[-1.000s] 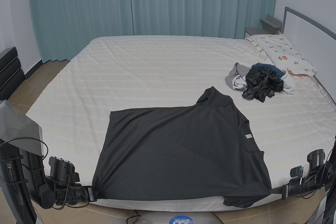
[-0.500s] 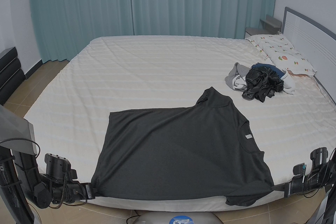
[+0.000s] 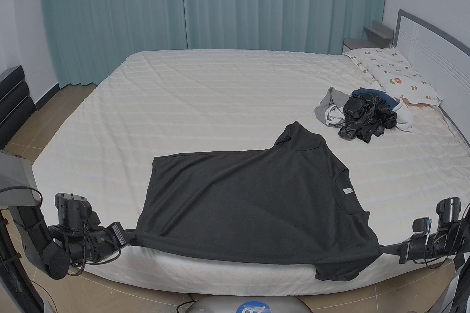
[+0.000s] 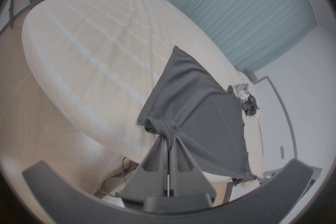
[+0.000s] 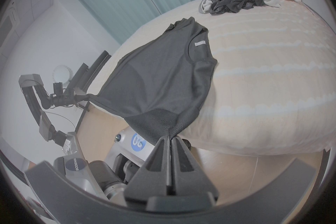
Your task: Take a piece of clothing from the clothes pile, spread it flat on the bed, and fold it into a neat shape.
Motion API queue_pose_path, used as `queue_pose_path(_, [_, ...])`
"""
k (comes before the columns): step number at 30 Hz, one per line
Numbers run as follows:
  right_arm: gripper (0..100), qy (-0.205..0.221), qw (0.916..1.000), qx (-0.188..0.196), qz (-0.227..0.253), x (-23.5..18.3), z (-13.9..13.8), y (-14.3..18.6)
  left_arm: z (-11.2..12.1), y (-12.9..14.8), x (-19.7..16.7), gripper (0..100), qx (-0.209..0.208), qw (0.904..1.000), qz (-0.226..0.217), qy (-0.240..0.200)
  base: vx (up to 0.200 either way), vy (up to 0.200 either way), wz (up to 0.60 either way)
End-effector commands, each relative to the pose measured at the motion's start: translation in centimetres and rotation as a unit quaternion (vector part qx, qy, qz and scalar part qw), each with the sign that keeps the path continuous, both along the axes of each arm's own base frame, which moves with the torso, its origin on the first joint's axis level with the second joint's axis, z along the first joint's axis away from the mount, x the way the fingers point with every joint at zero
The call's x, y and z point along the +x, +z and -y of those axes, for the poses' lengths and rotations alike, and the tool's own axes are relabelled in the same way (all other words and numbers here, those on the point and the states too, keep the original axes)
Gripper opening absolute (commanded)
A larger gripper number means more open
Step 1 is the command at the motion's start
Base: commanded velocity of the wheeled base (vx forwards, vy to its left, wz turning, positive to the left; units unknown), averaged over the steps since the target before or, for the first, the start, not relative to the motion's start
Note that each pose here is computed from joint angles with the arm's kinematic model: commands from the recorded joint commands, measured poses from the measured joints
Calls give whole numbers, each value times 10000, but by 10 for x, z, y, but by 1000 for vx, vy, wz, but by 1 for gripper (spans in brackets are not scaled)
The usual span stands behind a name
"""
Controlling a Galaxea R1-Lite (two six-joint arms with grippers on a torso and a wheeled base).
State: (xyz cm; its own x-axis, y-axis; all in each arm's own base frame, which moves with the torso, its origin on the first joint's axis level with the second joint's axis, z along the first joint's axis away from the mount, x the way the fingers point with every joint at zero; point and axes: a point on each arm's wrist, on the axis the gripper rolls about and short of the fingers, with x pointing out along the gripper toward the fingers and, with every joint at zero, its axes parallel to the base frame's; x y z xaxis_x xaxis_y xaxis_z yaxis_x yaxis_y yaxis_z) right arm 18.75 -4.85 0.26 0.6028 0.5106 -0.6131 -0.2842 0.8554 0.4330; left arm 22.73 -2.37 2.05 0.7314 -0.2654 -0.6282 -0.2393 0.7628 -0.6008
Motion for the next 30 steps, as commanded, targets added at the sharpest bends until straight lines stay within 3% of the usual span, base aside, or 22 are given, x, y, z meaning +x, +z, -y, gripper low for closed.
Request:
queue_pose_path(1, [0, -34, 9999, 110, 127, 15, -1, 5, -3, 5, 8, 0, -68, 9998, 173, 122, 0, 0, 0])
queue_pose_path(8, [0, -363, 9974, 557, 273, 43, -5, 24, -4, 7, 8, 0, -74, 9997, 203, 146, 0, 0, 0])
queue_pose_path(15, [0, -467, 9962, 536, 497, 54, -2, 33, -4, 11, 12, 0, -164, 9992, 307, 199, 0, 0, 0])
queue_pose_path(20, [0, -556, 9948, 654, 547, 55, -2, 41, -4, 21, 17, 0, -521, 9967, 436, 450, 0, 0, 0])
queue_pose_path(30, [0, -576, 9943, 669, 601, 64, 0, 41, -3, 20, 23, 0, -576, 9966, 266, 522, 0, 0, 0])
